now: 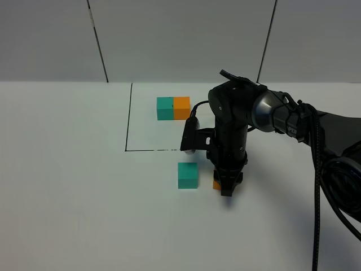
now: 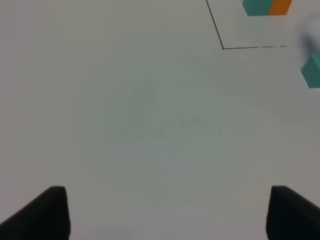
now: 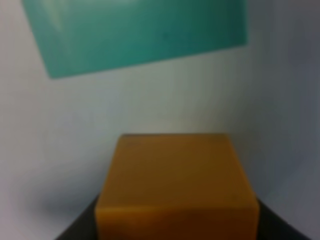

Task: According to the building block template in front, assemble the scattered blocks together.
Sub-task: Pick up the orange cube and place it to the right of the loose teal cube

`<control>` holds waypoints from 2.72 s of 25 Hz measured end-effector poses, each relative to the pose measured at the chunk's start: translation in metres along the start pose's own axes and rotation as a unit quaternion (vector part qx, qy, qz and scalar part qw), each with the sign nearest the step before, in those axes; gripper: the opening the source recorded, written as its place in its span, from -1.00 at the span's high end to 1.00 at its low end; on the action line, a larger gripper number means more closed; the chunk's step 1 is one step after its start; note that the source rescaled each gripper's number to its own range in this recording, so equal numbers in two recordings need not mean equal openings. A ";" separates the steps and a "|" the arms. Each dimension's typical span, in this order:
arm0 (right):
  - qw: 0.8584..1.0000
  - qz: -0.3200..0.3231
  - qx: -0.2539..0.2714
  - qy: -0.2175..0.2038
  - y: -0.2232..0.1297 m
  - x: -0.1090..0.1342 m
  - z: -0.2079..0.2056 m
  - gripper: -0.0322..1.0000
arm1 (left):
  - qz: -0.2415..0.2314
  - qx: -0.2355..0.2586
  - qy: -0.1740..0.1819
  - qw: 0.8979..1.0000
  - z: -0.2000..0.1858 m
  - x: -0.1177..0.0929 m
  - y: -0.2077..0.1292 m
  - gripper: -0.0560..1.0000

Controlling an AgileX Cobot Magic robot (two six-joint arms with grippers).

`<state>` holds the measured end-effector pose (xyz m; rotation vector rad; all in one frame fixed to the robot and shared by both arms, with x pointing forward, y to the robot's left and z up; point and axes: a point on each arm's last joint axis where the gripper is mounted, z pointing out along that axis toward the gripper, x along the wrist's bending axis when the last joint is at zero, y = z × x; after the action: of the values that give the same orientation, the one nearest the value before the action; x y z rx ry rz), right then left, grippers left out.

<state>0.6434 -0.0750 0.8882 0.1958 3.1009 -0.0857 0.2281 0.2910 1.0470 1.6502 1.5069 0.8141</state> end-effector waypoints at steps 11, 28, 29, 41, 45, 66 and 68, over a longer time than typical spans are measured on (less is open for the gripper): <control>1.000 -0.014 -0.005 -0.015 0.009 0.003 0.000 0.94 | 0.000 0.000 0.000 1.000 0.000 0.000 0.000 -0.38; 0.999 -0.040 -0.017 -0.032 0.018 0.005 0.000 0.94 | 0.000 0.000 0.000 1.000 0.000 0.000 0.000 -0.38; 0.998 -0.042 -0.018 -0.032 0.018 0.005 0.000 0.94 | 0.000 0.000 0.000 1.000 0.000 0.000 0.000 -0.38; 0.998 -0.048 -0.018 -0.029 0.019 0.005 0.002 0.94 | 0.000 0.000 0.000 1.000 0.000 0.000 0.000 -0.38; 0.998 -0.047 -0.021 -0.029 0.019 0.005 0.002 0.94 | 0.000 0.000 0.000 1.000 0.000 0.000 0.000 -0.38; 0.998 -0.056 -0.030 -0.029 0.031 0.012 0.003 0.94 | 0.000 0.000 0.000 1.000 0.000 0.000 0.000 -0.38; 0.998 -0.056 -0.031 -0.029 0.031 0.012 0.003 0.94 | 0.000 0.000 0.000 1.000 0.000 0.000 0.000 -0.38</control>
<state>0.6358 -0.0426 0.8835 0.0171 3.0504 0.0018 0.2281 0.2910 1.0470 1.6502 1.5069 0.8141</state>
